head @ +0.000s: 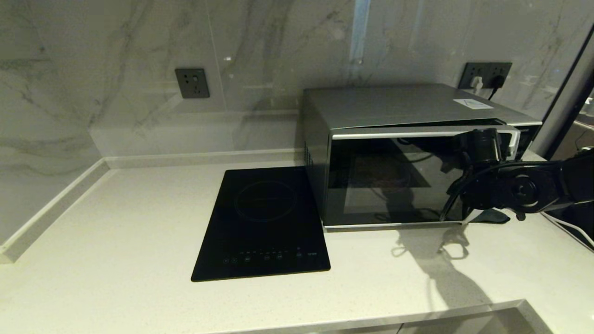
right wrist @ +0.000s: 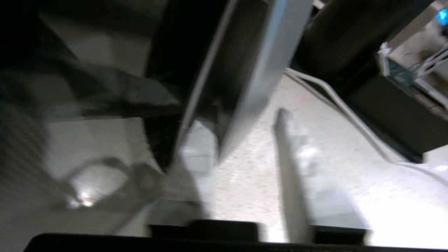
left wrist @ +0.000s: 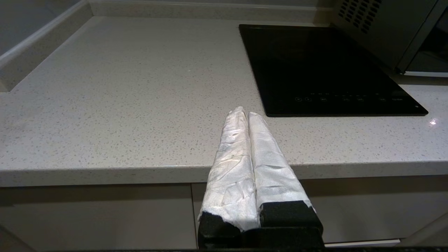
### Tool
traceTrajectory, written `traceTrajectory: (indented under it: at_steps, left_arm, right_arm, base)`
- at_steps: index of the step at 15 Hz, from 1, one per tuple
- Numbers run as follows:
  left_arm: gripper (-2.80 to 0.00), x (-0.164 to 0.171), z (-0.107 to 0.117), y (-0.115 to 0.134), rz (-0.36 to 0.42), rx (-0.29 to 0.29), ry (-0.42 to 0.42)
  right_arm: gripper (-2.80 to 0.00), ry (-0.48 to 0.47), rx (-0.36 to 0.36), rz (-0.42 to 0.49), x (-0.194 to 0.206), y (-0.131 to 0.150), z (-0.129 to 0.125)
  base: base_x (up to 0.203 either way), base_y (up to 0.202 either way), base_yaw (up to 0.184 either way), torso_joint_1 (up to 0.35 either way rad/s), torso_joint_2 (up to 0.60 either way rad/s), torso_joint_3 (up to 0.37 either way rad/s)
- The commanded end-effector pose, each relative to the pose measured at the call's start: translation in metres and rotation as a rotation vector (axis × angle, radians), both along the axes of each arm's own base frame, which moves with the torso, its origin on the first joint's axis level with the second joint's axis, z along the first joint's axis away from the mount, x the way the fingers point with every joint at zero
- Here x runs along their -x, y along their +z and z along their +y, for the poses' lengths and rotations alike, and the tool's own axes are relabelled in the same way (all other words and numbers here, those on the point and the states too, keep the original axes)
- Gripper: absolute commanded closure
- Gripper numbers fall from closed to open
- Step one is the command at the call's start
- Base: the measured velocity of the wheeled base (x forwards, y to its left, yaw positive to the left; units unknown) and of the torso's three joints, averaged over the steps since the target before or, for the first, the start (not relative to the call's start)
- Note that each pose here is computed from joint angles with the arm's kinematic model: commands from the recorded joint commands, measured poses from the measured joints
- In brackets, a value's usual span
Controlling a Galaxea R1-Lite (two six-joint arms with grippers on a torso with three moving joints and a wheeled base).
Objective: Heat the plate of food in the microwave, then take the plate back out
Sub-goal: Open the microwave oven
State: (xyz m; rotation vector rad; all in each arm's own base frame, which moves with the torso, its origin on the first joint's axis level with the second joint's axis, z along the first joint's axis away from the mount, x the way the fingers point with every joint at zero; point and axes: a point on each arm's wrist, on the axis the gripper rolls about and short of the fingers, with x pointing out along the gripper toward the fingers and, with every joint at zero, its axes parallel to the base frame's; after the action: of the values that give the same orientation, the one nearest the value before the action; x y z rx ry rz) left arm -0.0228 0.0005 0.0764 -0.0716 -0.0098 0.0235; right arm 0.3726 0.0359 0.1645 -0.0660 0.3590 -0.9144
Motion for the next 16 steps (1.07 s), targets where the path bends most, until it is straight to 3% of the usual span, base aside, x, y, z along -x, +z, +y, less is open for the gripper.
traceTrajectory:
  at_steps: [1,5,11,16]
  left_arm:
    - [0.00,0.000,0.000,0.000,0.001,0.001,0.001]
    - [0.00,0.000,0.000,0.000,0.001,0.001,0.001]
    - [0.00,0.000,0.000,0.000,0.001,0.001,0.001]
    - [0.00,0.000,0.000,0.000,0.001,0.001,0.001]
  right_arm:
    - [-2.80,0.001,-0.006,-0.004,0.001,-0.001,0.000]
    - [-2.80,0.012,-0.009,-0.004,0.005,-0.001,0.004]
    - [-2.80,0.154,-0.026,0.005,0.035,0.007,0.039]
    - [-2.80,0.225,-0.038,-0.076,0.072,0.041,0.051]
  base:
    - [0.000,0.000,0.000,0.000,0.00,0.000]
    - [0.000,0.000,0.000,0.000,0.00,0.000]
    - [0.000,0.000,0.000,0.000,0.00,0.000]
    - [0.000,0.000,0.000,0.000,0.00,0.000]
